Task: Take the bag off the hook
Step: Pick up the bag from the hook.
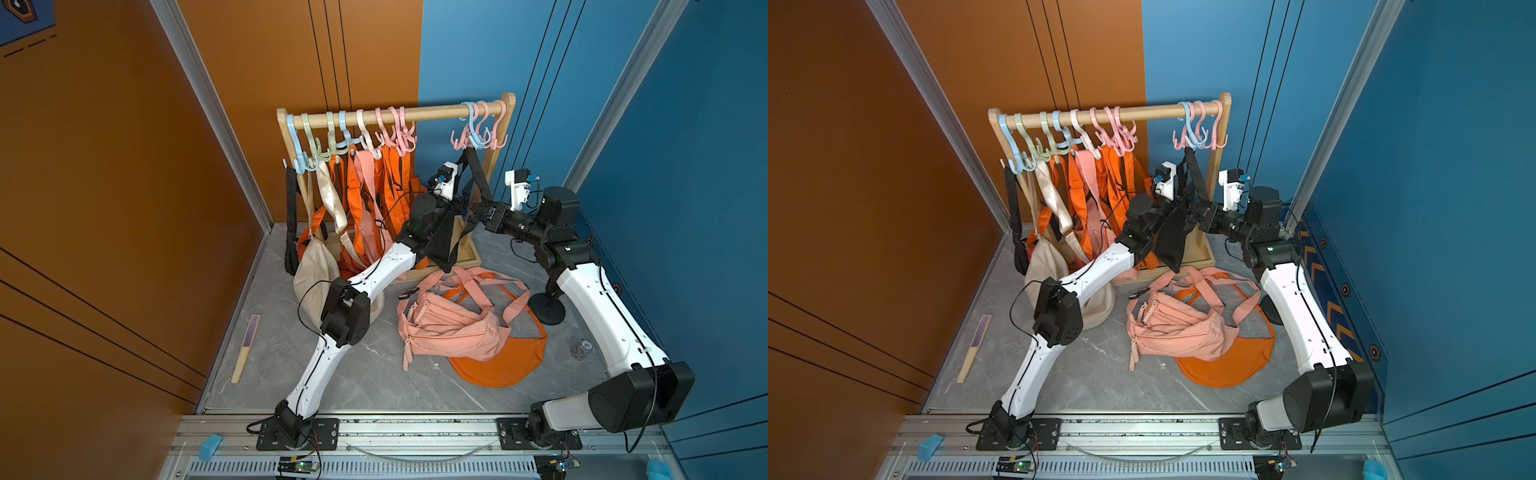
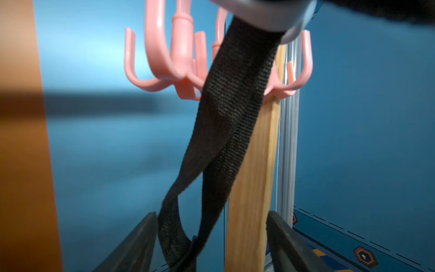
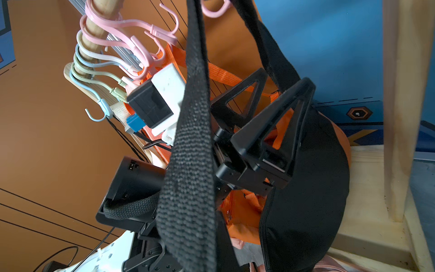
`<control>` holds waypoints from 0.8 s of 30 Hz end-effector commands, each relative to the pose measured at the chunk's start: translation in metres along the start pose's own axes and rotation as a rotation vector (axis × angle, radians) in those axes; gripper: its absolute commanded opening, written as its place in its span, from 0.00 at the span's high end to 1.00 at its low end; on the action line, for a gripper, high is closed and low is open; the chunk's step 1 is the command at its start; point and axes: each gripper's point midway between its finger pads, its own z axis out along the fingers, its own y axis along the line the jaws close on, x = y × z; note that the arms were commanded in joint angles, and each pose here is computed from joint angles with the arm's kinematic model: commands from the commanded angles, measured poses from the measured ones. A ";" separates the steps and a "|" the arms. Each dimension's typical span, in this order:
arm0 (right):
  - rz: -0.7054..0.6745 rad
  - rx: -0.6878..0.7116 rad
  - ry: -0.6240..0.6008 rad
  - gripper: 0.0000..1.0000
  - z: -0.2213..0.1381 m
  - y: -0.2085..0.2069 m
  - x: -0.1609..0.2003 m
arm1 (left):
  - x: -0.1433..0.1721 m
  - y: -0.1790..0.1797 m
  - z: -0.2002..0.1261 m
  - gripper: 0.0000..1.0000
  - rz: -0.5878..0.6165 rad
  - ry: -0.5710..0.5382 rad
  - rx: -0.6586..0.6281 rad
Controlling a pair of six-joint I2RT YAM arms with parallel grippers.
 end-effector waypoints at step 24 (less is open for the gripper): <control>-0.015 -0.025 0.038 1.00 -0.008 0.020 0.009 | -0.014 0.000 0.010 0.64 -0.037 -0.132 0.024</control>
